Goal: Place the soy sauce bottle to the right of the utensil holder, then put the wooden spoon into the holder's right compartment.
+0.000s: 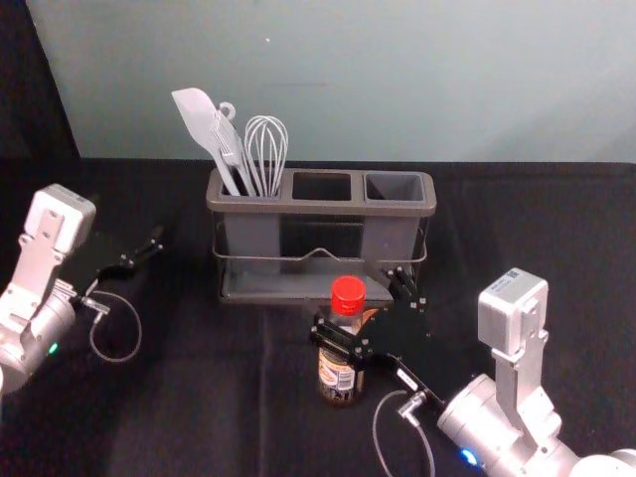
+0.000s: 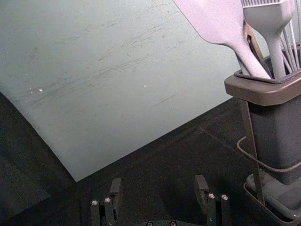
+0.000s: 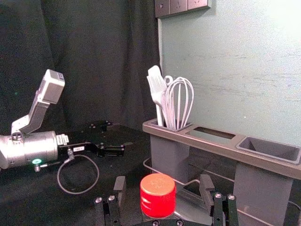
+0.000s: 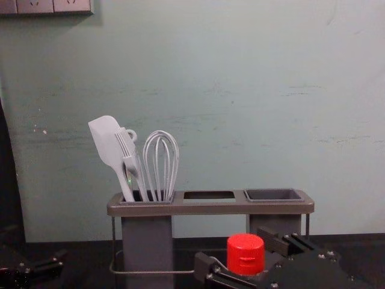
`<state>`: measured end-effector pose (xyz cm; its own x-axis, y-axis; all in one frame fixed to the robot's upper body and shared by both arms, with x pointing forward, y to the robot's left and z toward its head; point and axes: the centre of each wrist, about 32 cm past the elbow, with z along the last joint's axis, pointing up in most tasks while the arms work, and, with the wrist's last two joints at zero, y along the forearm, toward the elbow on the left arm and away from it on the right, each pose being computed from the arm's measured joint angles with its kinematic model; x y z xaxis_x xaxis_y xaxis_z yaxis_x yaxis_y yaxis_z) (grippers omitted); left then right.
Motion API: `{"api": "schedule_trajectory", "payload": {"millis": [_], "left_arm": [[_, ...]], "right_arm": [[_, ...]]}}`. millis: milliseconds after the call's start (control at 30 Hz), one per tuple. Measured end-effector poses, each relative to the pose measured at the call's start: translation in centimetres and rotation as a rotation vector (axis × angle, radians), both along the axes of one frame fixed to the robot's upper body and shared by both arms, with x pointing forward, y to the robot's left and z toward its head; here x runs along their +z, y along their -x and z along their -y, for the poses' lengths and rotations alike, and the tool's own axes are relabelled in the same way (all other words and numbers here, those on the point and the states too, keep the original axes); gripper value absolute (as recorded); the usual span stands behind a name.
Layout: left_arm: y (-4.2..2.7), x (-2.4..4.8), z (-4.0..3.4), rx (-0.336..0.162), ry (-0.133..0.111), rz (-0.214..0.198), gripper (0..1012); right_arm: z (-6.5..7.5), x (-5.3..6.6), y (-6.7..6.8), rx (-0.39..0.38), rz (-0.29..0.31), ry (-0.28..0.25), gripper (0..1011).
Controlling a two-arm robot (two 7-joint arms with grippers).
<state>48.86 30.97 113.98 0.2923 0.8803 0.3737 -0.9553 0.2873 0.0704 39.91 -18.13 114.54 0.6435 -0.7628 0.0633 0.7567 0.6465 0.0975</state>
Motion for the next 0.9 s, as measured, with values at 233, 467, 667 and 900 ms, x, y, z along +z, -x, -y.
{"api": "schedule_trajectory", "payload": {"millis": [233,467,667,900], "left_arm": [[0.0,0.0,0.0,0.0,0.0,0.0,1000],[0.0,0.0,0.0,0.0,0.0,0.0,1000],[0.0,0.0,0.0,0.0,0.0,0.0,1000],[0.0,0.0,0.0,0.0,0.0,0.0,1000]], "right_arm": [[0.0,0.0,0.0,0.001,0.004,-0.003,1002],[-0.1,0.0,0.5,0.003,0.006,-0.002,862],[-0.1,0.1,1.0,0.001,0.004,0.0,681],[0.0,0.2,1.2,-0.005,0.009,0.001,450]]}}
